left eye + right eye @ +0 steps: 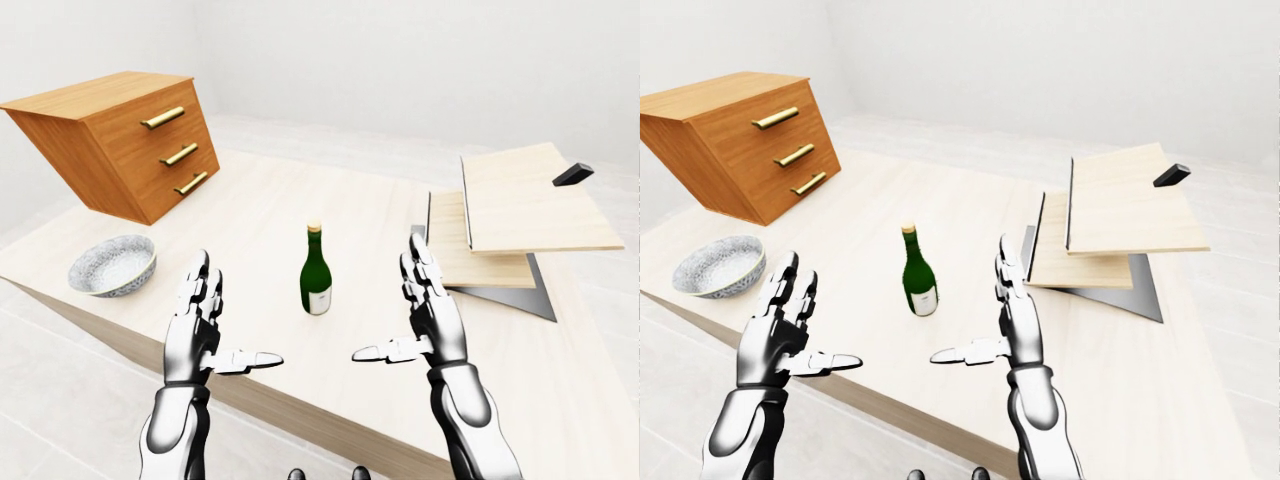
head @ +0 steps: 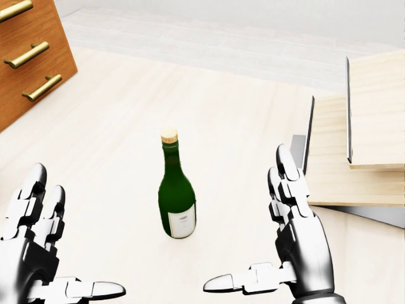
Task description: Put the wine bottle on the wine rack.
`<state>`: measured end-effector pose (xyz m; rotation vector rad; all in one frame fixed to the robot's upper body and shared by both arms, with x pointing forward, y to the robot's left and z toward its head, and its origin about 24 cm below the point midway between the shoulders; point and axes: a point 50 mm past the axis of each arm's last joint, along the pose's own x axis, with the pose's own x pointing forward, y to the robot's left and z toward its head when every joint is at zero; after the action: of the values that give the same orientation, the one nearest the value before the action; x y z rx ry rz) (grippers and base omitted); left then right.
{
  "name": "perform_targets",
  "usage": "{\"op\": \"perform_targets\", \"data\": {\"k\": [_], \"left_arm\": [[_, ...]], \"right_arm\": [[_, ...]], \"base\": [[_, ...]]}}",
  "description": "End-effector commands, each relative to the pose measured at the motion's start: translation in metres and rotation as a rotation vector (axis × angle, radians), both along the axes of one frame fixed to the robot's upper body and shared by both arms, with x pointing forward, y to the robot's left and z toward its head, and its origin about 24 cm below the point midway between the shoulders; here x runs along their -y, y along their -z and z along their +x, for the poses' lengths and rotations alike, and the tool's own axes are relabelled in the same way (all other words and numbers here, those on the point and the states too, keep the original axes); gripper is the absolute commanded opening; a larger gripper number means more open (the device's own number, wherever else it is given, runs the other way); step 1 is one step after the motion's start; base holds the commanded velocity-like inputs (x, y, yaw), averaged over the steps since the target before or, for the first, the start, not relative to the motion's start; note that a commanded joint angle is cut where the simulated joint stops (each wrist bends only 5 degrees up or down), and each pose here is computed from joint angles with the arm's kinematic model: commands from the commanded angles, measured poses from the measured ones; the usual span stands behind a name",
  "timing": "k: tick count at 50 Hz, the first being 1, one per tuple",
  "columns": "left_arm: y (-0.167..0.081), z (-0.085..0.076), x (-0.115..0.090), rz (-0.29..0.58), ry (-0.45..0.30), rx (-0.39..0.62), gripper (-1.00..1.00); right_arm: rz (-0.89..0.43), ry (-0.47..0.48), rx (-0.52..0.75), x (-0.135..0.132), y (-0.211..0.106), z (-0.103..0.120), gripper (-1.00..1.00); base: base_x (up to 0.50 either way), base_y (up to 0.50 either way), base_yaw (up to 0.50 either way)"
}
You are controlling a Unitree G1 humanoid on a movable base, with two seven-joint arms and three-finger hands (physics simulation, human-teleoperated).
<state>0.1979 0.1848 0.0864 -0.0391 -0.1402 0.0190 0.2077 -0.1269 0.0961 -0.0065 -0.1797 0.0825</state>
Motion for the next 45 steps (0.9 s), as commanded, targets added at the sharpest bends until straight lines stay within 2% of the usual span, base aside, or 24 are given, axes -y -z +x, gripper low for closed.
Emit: {"op": "perform_targets", "data": {"k": [1, 11, 22, 34, 45], "left_arm": [[0.001, -0.001, -0.001, 0.002, -0.01, 0.004, 1.0], [0.002, 0.001, 0.0, 0.004, -0.006, 0.005, 1.0], [0.006, 0.002, -0.006, -0.001, -0.022, 0.0, 1.0], [0.013, 0.004, -0.012, -0.004, -0.043, -0.012, 1.0], [0.01, 0.003, -0.013, -0.013, -0.045, -0.001, 1.0]], "right_arm": [[-0.004, -0.02, -0.003, -0.005, 0.001, 0.002, 1.0], [-0.01, -0.023, -0.011, -0.005, 0.003, 0.005, 1.0], [-0.006, -0.067, 0.016, -0.011, -0.002, 0.014, 1.0], [0.04, -0.098, 0.064, -0.016, -0.015, 0.038, 1.0], [0.039, -0.142, 0.08, -0.035, -0.021, 0.056, 1.0]], "base": [[0.0, 0.0, 0.0], [0.0, 0.0, 0.0], [0.0, 0.0, 0.0], [0.0, 0.0, 0.0], [0.0, 0.0, 0.0]]}}
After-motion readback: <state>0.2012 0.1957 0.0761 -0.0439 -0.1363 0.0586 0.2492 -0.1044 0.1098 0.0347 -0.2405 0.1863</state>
